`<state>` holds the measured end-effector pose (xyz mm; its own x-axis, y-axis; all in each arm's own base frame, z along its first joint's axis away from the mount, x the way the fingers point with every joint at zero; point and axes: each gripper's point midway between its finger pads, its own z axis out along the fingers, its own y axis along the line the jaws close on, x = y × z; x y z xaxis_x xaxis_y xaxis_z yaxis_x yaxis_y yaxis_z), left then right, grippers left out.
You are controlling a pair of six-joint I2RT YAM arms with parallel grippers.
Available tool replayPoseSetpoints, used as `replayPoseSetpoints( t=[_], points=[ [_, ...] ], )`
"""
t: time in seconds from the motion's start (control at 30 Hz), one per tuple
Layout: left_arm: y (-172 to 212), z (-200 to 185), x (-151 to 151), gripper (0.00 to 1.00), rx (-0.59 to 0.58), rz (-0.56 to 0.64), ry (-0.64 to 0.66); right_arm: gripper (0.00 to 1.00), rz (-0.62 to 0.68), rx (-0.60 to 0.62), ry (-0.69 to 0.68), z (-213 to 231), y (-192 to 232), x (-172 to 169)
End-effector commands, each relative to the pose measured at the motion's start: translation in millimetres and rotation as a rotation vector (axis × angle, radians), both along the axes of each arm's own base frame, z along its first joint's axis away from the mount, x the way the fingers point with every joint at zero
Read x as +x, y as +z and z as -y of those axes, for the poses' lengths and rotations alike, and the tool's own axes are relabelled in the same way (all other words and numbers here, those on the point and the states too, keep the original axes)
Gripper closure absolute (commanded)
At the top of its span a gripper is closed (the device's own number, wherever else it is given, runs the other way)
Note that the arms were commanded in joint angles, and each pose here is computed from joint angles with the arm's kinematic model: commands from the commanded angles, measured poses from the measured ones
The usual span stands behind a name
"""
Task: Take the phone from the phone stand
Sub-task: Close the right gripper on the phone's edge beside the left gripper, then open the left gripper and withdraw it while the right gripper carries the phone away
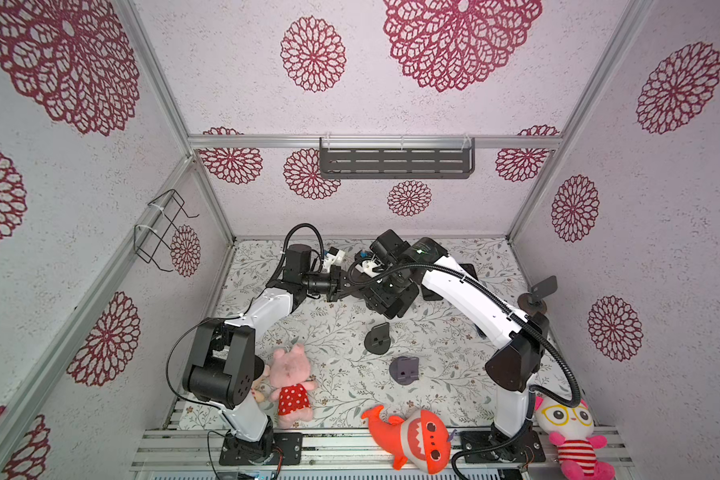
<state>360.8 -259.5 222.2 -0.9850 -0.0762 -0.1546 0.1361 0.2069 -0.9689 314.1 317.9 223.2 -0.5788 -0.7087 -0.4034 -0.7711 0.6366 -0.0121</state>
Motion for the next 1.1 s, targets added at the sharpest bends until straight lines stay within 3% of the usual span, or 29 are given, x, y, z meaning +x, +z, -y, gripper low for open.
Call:
replayPoseSetpoints(
  t=[0.0, 0.4, 0.57, 0.8, 0.9, 1.07],
  points=[
    [32, 3, -7, 1.0, -0.035, 0.088, -0.034, 0.13, -0.009, 0.004, 0.02, -5, -2, -2],
    [32, 3, -6, 1.0, -0.034, 0.086, -0.032, 0.37, 0.012, 0.009, -0.02, -3, -5, 2],
    [32, 3, -5, 0.99, -0.033, 0.084, -0.029, 0.43, 0.022, 0.022, -0.035, -3, -1, 4],
    [36, -1, -5, 0.4, -0.028, 0.104, -0.024, 0.54, 0.074, 0.049, -0.097, 7, 22, 7],
    [36, -6, -2, 0.3, -0.021, 0.108, -0.014, 0.58, 0.091, 0.055, -0.127, 21, 35, 3],
    [42, -17, 5, 0.28, -0.018, 0.135, 0.023, 0.59, 0.108, 0.057, -0.238, 65, 46, 8]
  ],
)
